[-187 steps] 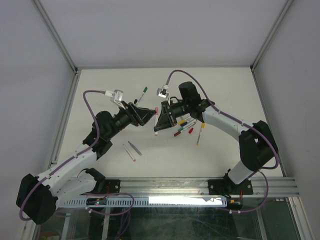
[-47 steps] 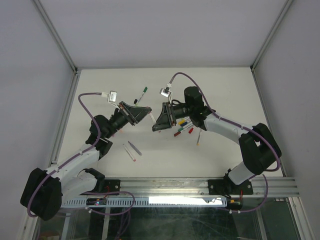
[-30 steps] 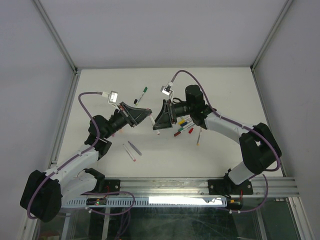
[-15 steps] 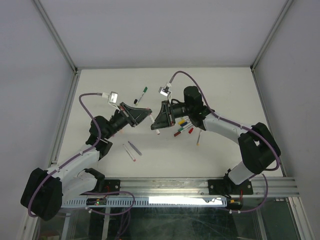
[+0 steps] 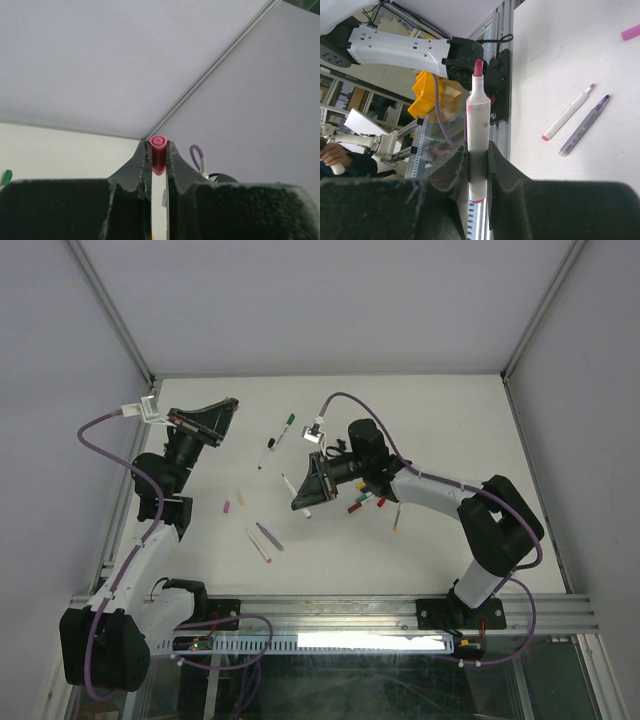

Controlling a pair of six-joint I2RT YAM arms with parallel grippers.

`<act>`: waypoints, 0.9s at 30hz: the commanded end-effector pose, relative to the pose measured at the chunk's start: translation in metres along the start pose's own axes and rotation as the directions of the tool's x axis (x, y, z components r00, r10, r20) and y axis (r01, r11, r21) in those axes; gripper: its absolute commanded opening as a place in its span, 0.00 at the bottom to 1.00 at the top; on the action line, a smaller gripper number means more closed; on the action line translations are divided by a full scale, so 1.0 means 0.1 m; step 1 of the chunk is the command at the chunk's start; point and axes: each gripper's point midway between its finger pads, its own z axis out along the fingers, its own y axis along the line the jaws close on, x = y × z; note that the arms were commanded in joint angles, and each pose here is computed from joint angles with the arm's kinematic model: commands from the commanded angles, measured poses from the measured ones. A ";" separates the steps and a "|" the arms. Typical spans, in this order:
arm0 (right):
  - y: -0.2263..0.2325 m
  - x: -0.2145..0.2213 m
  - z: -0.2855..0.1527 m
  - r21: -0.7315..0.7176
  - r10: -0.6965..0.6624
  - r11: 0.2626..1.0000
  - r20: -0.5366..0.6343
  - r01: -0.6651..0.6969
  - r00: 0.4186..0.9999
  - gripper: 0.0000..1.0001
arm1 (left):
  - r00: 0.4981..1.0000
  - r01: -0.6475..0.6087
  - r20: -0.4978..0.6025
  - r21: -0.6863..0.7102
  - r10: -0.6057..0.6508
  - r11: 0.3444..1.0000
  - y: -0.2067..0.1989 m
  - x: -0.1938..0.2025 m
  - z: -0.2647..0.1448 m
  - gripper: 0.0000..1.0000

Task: Open the pen caps
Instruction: Open the pen cap from the pen, then place the pen at the center of the board.

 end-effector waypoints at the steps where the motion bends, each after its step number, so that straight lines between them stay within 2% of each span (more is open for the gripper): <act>1: 0.08 0.14 0.06 -0.033 0.053 0.998 -0.066 -0.056 0.996 0.07 | 0.998 -0.023 0.055 0.045 0.021 0.999 -0.17 -0.24 0.01 0.00; 2: 0.01 0.17 0.09 0.000 0.020 1.000 -0.078 -0.020 0.997 0.00 | 0.999 -0.017 0.037 0.033 0.015 0.999 -0.15 -0.19 -0.01 0.00; 4: -0.23 0.23 0.14 0.122 -0.053 0.990 -0.124 0.068 0.991 0.00 | 1.000 -0.004 -0.001 -0.007 0.004 1.000 -0.05 -0.07 -0.11 0.00; 10: -0.64 0.44 0.33 0.322 0.013 0.945 -0.204 0.055 0.979 0.01 | 0.989 0.053 -0.123 -0.236 -0.084 0.970 0.53 0.53 -0.62 0.00; 13: -0.82 0.48 0.42 0.423 0.054 0.905 -0.211 0.041 0.976 0.06 | 0.973 0.102 -0.156 -0.360 -0.168 0.927 0.83 0.81 -0.86 0.00; 19: -1.08 0.58 0.63 0.555 0.163 0.832 -0.219 -0.015 0.962 0.11 | 0.939 0.147 -0.162 -0.606 -0.303 0.781 1.36 1.14 -1.10 0.00; 24: -1.26 0.66 0.65 0.641 0.214 0.766 -0.191 -0.044 0.958 0.16 | 0.917 0.135 -0.189 -0.679 -0.350 0.721 1.56 1.29 -1.15 0.00; 27: -1.32 0.73 0.65 0.654 0.239 0.754 -0.188 -0.061 0.953 0.18 | 0.915 0.126 -0.194 -0.698 -0.355 0.705 1.63 1.33 -1.17 0.00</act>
